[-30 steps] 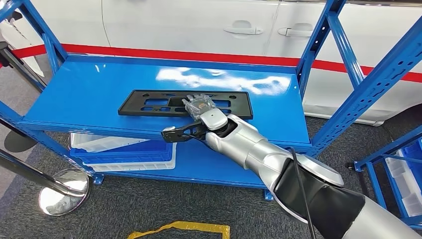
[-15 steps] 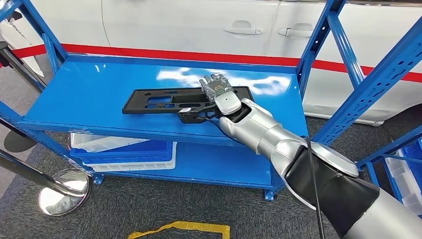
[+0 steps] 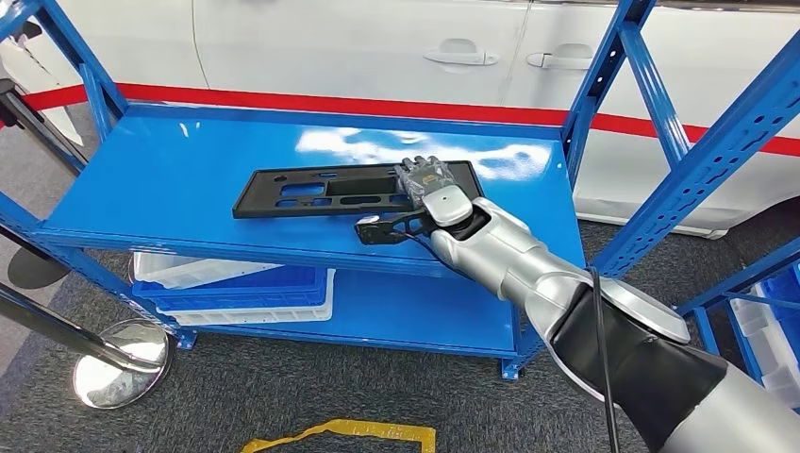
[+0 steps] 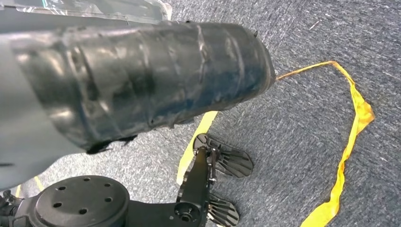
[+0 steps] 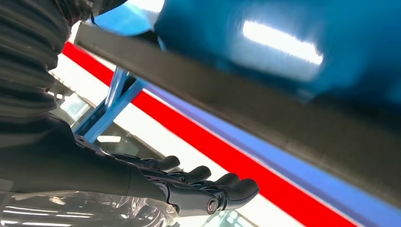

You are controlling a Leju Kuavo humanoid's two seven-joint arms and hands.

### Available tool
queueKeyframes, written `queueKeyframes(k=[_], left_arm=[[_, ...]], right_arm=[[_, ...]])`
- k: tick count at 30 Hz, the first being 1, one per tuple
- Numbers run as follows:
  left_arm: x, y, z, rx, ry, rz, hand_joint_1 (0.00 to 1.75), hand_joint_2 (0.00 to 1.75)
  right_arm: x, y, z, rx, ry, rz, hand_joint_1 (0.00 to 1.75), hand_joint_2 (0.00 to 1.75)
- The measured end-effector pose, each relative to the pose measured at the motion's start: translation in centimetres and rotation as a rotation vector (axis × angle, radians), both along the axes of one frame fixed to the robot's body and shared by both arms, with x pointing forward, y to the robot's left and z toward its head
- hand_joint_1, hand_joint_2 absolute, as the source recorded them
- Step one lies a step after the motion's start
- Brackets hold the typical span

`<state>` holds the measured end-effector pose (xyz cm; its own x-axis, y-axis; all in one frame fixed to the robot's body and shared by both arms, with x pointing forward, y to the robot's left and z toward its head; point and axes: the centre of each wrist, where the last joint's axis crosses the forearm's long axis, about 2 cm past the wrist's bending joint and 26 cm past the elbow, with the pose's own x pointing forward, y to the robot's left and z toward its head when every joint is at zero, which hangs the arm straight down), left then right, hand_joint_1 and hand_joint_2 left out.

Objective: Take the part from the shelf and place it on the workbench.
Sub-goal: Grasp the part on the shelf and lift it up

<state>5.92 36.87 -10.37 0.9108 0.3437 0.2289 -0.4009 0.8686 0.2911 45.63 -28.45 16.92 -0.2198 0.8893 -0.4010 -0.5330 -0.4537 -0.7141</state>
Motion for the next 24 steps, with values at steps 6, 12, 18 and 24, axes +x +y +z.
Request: queueKeyframes(k=[6,12,18,24], left_arm=[[0.0,0.0,0.0,0.007,-0.010,0.000,0.00,0.00],[0.0,0.2,0.0,0.010,-0.021,-0.004,0.00,0.00],[0.0,0.1,0.0,0.005,-0.013,-0.004,0.00,0.00],[0.0,-0.1,0.0,-0.002,0.001,-0.012,0.00,0.00]], right_arm=[[-0.7,0.0,-1.2,0.016,0.023,0.011,0.00,1.75],[-0.9,0.0,-1.6,0.021,0.007,0.007,1.75,1.75],[-0.9,-0.2,-1.6,0.018,-0.022,0.002,1.75,1.75],[-0.9,-0.6,-1.6,0.014,-0.054,0.018,1.75,1.75]])
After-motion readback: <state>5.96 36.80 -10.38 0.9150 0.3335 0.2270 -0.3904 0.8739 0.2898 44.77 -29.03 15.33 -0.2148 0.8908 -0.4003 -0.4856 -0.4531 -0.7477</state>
